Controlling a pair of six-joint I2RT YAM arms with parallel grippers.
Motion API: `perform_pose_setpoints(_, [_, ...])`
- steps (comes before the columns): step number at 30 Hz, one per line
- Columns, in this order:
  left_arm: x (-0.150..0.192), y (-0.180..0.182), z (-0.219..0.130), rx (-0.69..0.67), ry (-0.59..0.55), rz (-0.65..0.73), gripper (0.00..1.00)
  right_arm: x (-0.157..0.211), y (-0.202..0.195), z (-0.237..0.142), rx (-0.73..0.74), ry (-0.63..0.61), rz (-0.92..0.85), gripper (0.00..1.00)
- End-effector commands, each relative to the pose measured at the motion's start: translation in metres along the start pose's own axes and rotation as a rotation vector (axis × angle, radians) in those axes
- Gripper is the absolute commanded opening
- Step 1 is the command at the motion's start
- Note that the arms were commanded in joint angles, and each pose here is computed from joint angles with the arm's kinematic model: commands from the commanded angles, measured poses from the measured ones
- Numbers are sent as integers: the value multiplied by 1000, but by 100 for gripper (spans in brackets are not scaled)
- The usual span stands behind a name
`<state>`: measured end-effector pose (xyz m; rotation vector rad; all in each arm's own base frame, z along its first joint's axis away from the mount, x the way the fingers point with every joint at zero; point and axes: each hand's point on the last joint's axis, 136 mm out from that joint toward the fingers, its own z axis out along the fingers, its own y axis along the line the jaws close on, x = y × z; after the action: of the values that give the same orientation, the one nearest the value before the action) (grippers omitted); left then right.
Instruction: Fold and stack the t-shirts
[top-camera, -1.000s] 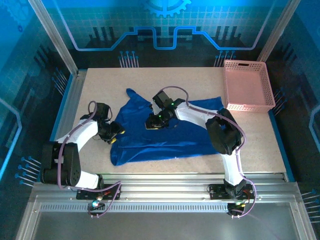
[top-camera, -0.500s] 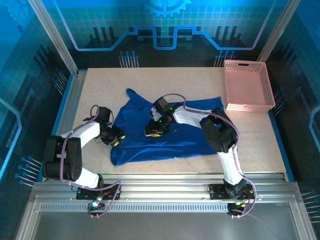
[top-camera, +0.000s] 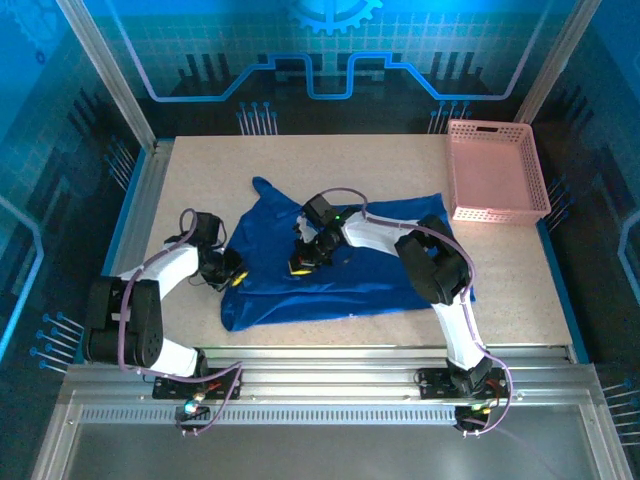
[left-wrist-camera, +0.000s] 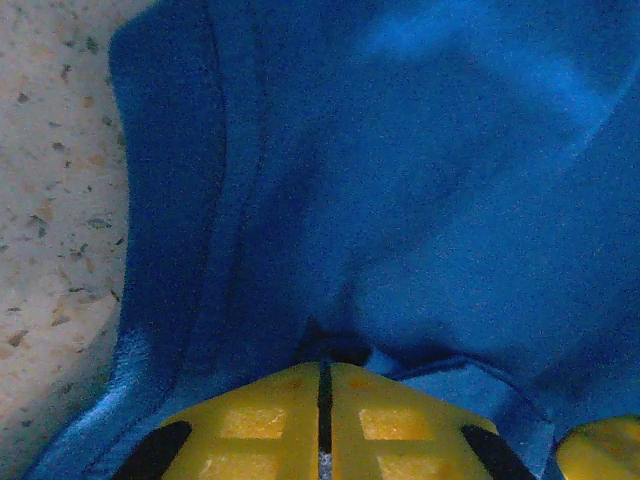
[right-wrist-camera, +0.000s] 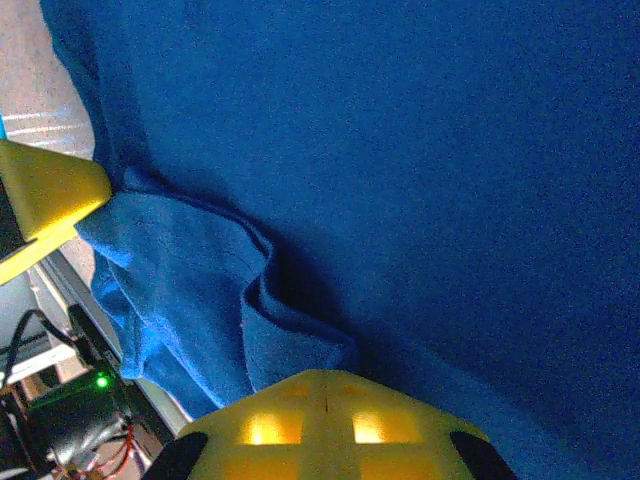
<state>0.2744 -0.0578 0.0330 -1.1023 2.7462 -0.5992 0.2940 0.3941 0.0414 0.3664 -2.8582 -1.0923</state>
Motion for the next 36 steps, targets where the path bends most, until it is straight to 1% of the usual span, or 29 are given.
perform_pose_setpoints(1, [4, -4, -12, 21, 5, -1, 8, -1, 15, -9, -32, -3, -17, 0])
perform_pose_setpoints(11, [-3, -20, -30, 59, -27, 36, 7, -22, 20, -44, 54, -130, -96, 0])
perform_pose_setpoints(18, [-12, -32, -36, 71, -43, 67, 6, -38, 22, -61, 92, -212, -135, 0])
perform_pose_setpoints(24, [-19, -40, -38, 82, -58, 99, 6, -48, 20, -65, 111, -254, -158, 0])
perform_pose_setpoints(30, [-36, -53, -37, 83, -92, 164, 7, -65, 9, -72, 158, -310, -176, 0])
perform_pose_setpoints(36, [-55, -64, -29, 71, -113, 236, 8, -78, -4, -71, 197, -336, -179, 0])
